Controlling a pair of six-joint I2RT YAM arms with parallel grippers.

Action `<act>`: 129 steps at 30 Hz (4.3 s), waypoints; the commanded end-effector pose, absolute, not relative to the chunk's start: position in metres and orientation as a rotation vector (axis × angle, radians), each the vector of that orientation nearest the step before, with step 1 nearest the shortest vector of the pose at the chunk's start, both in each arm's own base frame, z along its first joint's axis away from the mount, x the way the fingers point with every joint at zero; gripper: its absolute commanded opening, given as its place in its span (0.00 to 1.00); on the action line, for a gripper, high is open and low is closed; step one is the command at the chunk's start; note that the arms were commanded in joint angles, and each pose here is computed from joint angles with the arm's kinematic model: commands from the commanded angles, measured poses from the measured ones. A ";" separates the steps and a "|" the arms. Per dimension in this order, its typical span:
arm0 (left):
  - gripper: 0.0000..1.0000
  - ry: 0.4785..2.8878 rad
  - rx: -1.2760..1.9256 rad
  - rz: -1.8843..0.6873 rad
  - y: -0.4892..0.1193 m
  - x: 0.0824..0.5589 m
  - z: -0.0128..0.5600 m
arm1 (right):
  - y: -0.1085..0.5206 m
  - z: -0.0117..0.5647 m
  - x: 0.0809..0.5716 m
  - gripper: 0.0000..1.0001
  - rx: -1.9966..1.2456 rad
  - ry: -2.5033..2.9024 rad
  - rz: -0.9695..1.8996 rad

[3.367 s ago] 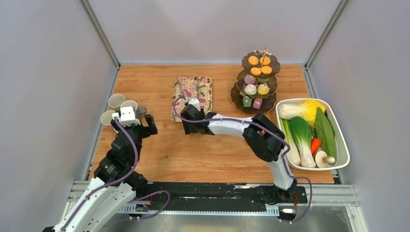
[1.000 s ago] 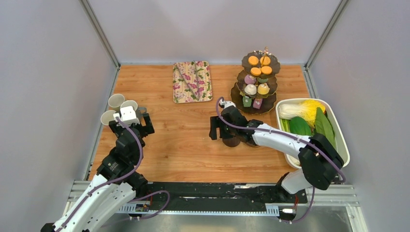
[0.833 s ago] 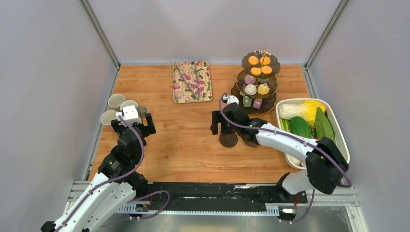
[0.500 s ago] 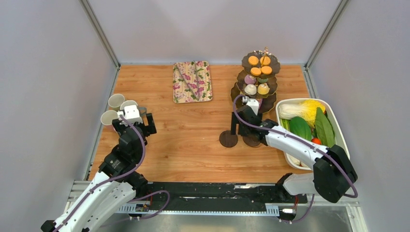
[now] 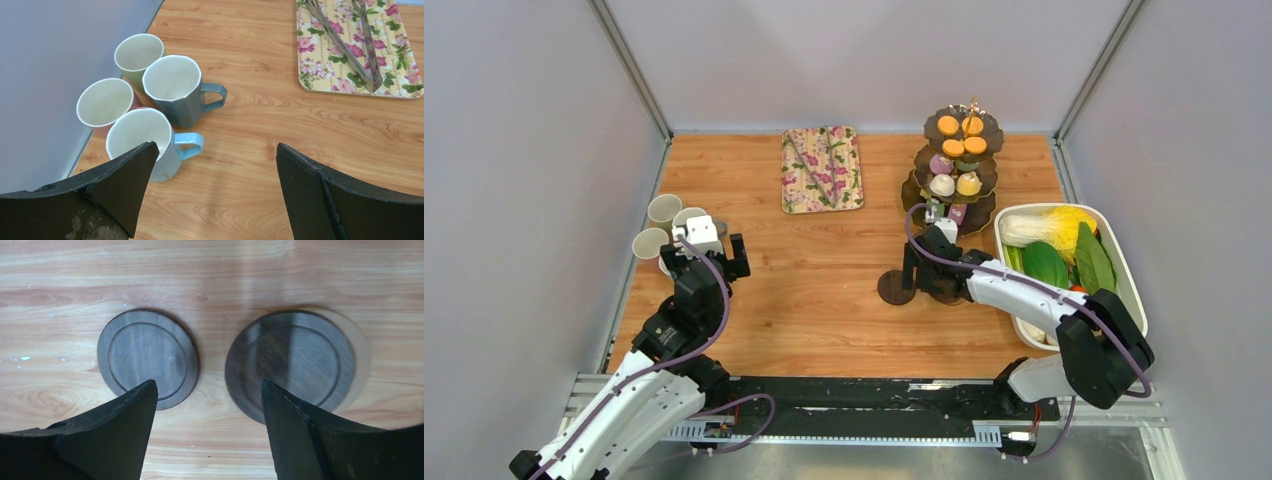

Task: Serve the afternoon tea

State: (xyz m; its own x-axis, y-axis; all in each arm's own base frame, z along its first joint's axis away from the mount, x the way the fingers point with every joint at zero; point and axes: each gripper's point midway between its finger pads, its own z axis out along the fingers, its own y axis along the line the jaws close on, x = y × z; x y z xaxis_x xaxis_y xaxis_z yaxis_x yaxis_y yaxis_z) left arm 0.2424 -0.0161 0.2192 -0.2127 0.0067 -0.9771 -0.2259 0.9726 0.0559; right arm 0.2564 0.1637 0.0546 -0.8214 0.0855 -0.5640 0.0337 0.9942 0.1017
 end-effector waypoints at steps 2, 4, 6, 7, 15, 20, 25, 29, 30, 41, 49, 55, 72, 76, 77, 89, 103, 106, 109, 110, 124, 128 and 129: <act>1.00 1.764 -0.153 0.197 -0.019 0.243 0.223 | 0.210 0.061 0.266 0.77 0.078 2.501 0.400; 1.00 1.761 -0.155 0.192 -0.019 0.243 0.223 | 0.236 0.073 0.269 0.76 -0.008 2.461 0.545; 1.00 1.760 -0.154 0.185 -0.020 0.243 0.223 | 0.254 0.087 0.274 0.75 -0.067 2.418 0.616; 1.00 1.761 -0.150 0.182 -0.021 0.243 0.223 | 0.258 0.092 0.276 0.74 -0.088 2.400 0.612; 1.00 1.762 -0.145 0.172 -0.022 0.243 0.223 | 0.259 0.092 0.273 0.73 -0.155 2.402 0.537; 1.00 1.757 -0.150 0.170 -0.021 0.243 0.224 | 0.268 0.069 0.259 0.72 -0.217 2.477 0.518; 1.00 1.752 -0.153 0.168 -0.021 0.242 0.226 | 0.286 0.052 0.257 0.73 -0.296 2.513 0.488; 1.00 1.743 -0.164 0.168 -0.019 0.241 0.228 | 0.311 0.040 0.256 0.73 -0.366 2.526 0.500; 1.00 1.742 -0.166 0.169 -0.019 0.241 0.228 | 0.321 0.037 0.255 0.73 -0.397 2.526 0.516; 1.00 1.738 -0.171 0.169 -0.018 0.240 0.229 | 0.396 0.082 0.292 0.71 -0.543 2.351 0.564; 1.00 1.742 -0.165 0.171 -0.019 0.241 0.228 | 0.273 0.080 0.285 0.72 -0.308 2.400 0.157; 1.00 1.754 -0.151 0.171 -0.022 0.243 0.226 | 0.213 0.061 0.256 0.69 -0.147 2.465 0.028; 1.00 1.759 -0.143 0.157 -0.024 0.244 0.225 | 0.288 0.047 0.333 0.69 -0.225 2.376 0.293; 1.00 1.758 -0.143 0.153 -0.025 0.244 0.226 | 0.280 0.070 0.352 0.68 -0.226 2.325 0.281; 1.00 1.758 -0.143 0.153 -0.024 0.243 0.226 | 0.277 0.075 0.352 0.68 -0.236 2.316 0.272; 0.99 1.906 -0.108 -0.079 -0.070 0.248 0.210 | 0.216 0.071 0.302 0.69 -0.210 2.400 0.175; 0.98 2.190 -0.018 -0.286 -0.131 0.249 0.154 | 0.227 0.044 0.282 0.90 -0.329 2.505 0.217; 0.98 2.208 -0.019 -0.294 -0.133 0.248 0.150 | 0.228 0.034 0.282 0.93 -0.346 2.531 0.205; 0.98 2.201 -0.026 -0.291 -0.132 0.248 0.154 | 0.233 0.024 0.281 0.94 -0.373 2.552 0.193; 0.98 2.197 -0.030 -0.288 -0.131 0.247 0.156 | 0.234 0.022 0.282 0.95 -0.385 2.554 0.179; 1.00 2.082 -0.151 -0.191 -0.096 0.242 0.199 | 0.227 0.014 0.326 0.87 -0.236 2.565 0.095; 1.00 2.059 -0.175 -0.155 -0.086 0.240 0.207 | 0.238 0.034 0.322 0.89 -0.252 2.537 0.157; 1.00 2.058 -0.178 -0.149 -0.085 0.240 0.208 | 0.241 0.042 0.320 0.90 -0.262 2.519 0.165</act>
State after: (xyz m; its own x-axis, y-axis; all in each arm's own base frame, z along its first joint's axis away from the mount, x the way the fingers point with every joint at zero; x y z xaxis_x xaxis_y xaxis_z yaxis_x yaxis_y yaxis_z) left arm 0.2393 -0.0948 0.1872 -0.5133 -0.1646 -0.8423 -0.0203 0.9835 -0.1798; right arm 0.3245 0.2301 0.0212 -0.8140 -0.1656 -0.5567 -0.2155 0.9762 0.0247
